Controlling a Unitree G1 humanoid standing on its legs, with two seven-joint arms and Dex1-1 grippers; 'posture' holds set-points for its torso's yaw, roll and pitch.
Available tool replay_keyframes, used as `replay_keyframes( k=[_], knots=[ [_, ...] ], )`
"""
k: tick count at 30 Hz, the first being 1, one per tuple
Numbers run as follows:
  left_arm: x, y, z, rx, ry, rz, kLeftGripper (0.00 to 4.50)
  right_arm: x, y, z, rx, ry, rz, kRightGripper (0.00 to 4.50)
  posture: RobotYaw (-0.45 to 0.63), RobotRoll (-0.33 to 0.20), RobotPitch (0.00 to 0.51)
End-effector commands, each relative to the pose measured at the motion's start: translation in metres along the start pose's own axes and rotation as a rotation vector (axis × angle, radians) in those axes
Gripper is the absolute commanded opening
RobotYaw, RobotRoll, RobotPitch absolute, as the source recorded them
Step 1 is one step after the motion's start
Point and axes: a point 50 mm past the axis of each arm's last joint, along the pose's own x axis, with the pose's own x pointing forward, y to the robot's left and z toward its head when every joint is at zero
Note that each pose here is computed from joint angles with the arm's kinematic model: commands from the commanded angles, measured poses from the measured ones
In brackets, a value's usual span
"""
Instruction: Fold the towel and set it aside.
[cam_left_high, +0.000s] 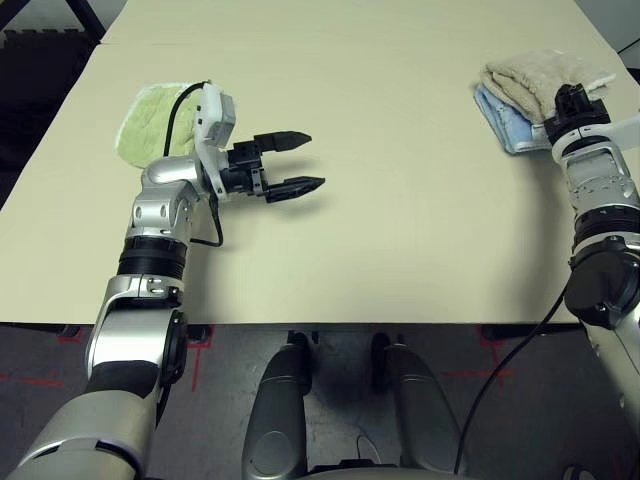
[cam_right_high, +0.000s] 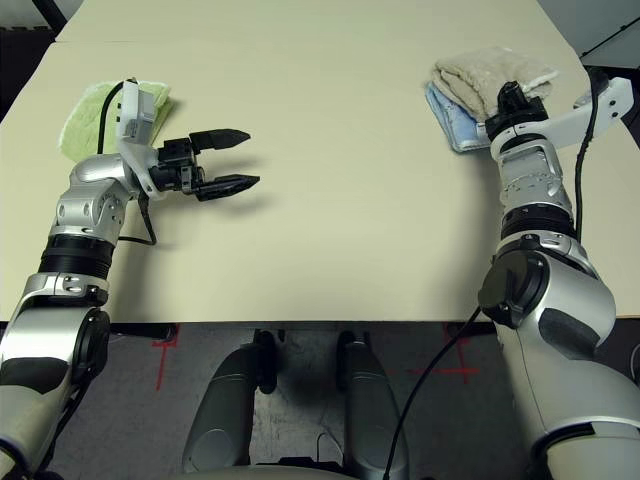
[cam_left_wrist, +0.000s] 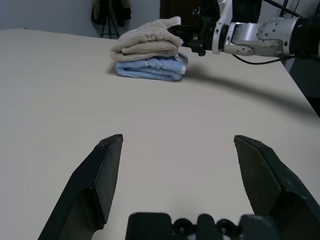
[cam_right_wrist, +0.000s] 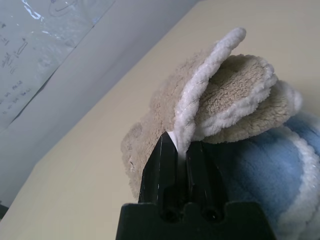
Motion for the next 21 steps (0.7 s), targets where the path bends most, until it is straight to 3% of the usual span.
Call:
replay_keyframes(
  k=[1,7,21],
  knots=[
    [-0.003,0.005,-0.001,-0.013,-0.021,0.062,4.5,-0.005,-0.007,0.006,0.002,-0.019,-0.014,0.01,-0.01,0.0,0.263],
    [-0.008,0.008,-0.004,0.01,-0.02,0.158,4.5,-0.007,-0.008,0.005,-0.002,-0.017,-0.022,0.01,-0.01,0.0,0.262],
    [-0.011,0.006,-0.01,0.023,0.042,0.124,4.5,-0.017,-0.018,-0.011,0.068,-0.002,-0.116,0.01,-0.01,0.0,0.255]
  ],
)
